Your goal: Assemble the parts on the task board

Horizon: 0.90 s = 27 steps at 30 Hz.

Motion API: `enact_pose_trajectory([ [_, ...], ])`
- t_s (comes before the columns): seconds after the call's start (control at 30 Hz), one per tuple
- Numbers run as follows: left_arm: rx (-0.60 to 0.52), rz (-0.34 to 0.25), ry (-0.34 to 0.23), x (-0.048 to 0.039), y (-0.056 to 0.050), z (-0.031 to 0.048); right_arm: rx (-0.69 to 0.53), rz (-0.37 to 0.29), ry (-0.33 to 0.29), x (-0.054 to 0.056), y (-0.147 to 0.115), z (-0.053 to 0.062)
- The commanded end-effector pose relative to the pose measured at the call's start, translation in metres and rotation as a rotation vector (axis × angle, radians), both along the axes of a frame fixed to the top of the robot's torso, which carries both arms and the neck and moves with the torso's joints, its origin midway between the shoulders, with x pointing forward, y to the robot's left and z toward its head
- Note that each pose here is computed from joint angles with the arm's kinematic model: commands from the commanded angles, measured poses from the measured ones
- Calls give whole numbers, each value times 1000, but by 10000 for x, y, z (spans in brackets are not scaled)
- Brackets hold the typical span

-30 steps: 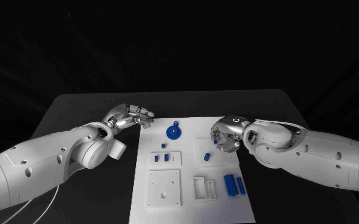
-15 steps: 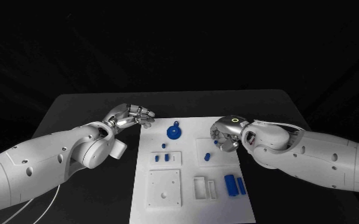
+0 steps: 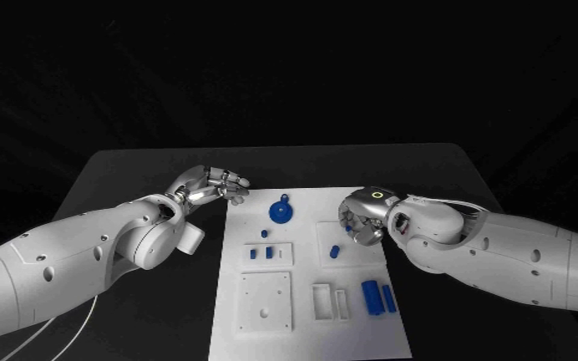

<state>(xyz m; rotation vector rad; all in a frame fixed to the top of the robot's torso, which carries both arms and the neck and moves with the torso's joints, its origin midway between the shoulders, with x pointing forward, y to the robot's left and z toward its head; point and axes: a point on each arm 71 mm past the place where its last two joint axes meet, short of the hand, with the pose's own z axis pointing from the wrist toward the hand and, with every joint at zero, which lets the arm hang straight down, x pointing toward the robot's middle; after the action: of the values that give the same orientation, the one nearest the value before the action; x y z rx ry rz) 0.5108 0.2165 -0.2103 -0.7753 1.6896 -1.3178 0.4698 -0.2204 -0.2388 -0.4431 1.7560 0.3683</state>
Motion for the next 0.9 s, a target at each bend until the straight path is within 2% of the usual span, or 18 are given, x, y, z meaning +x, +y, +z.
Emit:
enact_pose_trajectory([
  [0.03, -10, -9, 2, -4, -10, 8, -36, 9, 17, -34, 17, -90],
  [0.37, -10, -9, 3, -2, -7, 6, -69, -4, -27, -36, 46, -180],
  [0.57, -9, -10, 5, -2, -9, 5, -66, -6, -45, -37, 32, -171],
  [0.9, -8, -5, 2, 12, 4, 1, -51, -8, -31, -76, 11, -154],
])
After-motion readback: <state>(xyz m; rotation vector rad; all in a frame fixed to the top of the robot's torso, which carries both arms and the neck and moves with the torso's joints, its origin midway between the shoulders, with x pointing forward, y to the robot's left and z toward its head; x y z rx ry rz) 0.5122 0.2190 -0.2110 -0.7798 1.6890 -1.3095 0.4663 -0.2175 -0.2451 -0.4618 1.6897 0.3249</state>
